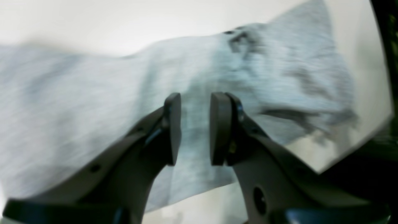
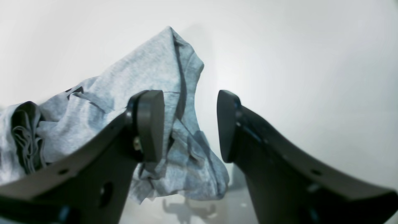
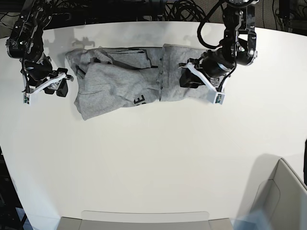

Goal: Fold the T-shirt properly
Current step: 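Fold the strip end with the left gripper toward the right gripper, then release the left gripper and fold the other end with the right gripper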

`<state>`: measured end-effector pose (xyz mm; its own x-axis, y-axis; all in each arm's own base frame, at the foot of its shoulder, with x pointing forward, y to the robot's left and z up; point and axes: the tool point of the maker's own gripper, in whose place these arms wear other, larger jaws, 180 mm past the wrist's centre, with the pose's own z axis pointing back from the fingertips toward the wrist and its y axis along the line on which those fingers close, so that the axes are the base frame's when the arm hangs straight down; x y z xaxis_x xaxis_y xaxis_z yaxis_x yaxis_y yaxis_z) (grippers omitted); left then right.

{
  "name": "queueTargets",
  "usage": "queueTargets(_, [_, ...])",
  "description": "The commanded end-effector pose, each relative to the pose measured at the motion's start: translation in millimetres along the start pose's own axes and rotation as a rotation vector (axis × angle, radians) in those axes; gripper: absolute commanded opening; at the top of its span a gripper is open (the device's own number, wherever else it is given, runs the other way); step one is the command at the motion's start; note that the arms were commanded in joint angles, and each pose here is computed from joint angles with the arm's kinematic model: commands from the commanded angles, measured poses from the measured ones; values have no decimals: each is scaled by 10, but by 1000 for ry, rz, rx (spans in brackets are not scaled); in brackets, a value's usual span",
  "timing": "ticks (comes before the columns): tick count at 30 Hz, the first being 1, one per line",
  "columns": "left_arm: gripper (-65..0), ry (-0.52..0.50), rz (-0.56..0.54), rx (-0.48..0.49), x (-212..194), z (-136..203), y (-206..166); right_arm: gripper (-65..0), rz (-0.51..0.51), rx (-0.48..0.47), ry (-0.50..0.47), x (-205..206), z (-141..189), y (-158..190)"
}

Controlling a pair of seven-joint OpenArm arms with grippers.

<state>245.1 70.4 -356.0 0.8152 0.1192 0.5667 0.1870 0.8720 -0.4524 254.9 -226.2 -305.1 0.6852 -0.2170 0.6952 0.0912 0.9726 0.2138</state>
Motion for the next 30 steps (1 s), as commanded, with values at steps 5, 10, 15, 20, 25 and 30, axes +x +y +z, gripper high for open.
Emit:
queueTargets(5, [-494,-21,-15,16,40,80,76,-372,67,30,-36,94,44,55])
queueTargets(10, [-494,-14,-14,16,25,78,79,-316,162,81,-41,96,40,157])
queueTargets(15, [-494,-7,-13,17,6,74,84,-241,159,85,-35,78,17,149])
queueTargets(20, [-494,0,-15,11,-12,63,65,-242,-33,117,29,-74,-271,-122])
queueTargets(25, [-494,4,-22,18,-19,75,94,-242,-260,290,38,-264,-480,-294])
queueTargets(30, [-494,12,-34,26,-27,86,128,-242,-243,338,61,-416,-555,-286])
